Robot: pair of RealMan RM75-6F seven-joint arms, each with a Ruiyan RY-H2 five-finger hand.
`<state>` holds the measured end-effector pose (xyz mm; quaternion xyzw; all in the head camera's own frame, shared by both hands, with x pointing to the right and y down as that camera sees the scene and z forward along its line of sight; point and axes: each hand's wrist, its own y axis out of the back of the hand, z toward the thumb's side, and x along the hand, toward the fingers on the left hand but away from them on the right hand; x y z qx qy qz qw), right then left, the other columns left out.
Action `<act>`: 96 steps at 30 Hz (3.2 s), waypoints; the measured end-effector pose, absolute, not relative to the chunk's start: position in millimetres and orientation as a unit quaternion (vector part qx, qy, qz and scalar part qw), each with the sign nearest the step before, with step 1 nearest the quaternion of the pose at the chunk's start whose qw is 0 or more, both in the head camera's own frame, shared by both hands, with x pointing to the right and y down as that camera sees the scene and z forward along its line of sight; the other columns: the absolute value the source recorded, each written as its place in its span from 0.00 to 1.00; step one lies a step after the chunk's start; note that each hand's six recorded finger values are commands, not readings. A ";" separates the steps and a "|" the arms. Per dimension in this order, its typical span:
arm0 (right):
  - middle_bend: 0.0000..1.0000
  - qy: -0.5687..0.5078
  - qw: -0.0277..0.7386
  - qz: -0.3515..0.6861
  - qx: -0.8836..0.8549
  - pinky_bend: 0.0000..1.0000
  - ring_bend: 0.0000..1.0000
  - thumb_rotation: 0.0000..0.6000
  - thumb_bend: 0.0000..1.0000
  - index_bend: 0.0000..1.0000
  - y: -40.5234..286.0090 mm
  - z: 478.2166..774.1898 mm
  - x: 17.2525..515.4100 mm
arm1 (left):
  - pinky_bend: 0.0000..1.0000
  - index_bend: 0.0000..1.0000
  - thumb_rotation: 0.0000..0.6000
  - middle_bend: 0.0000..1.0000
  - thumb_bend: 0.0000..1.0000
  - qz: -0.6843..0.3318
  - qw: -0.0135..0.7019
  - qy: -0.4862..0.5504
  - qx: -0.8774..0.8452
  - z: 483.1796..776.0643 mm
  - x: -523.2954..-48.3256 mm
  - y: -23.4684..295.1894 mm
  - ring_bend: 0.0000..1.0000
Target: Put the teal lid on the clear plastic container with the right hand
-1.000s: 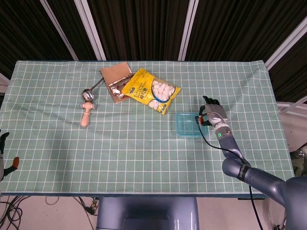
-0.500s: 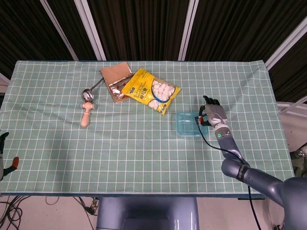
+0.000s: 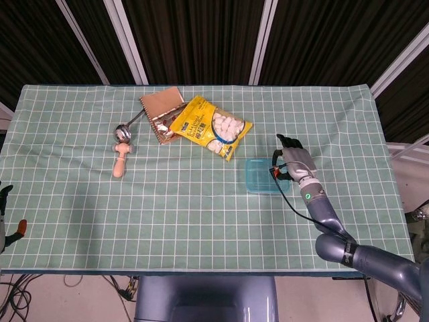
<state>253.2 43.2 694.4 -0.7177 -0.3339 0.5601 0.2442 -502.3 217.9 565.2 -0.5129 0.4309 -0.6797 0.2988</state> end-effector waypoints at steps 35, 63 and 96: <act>0.00 -0.309 0.244 0.554 -0.734 0.00 0.00 1.00 0.53 0.59 92.1 695.1 265.0 | 0.00 0.13 1.00 0.00 0.35 -0.679 0.301 0.430 -0.513 564.9 -501.9 217.8 0.00; 0.00 -0.297 0.213 0.560 -0.743 0.00 0.00 1.00 0.53 0.59 109.5 709.8 275.8 | 0.00 0.13 1.00 0.00 0.35 -0.681 0.302 0.430 -0.511 564.8 -502.7 218.2 0.00; 0.00 -0.330 0.226 0.511 -0.760 0.00 0.00 1.00 0.53 0.59 119.8 723.6 279.3 | 0.00 0.13 1.00 0.00 0.35 -0.682 0.300 0.429 -0.511 565.1 -502.9 218.6 0.00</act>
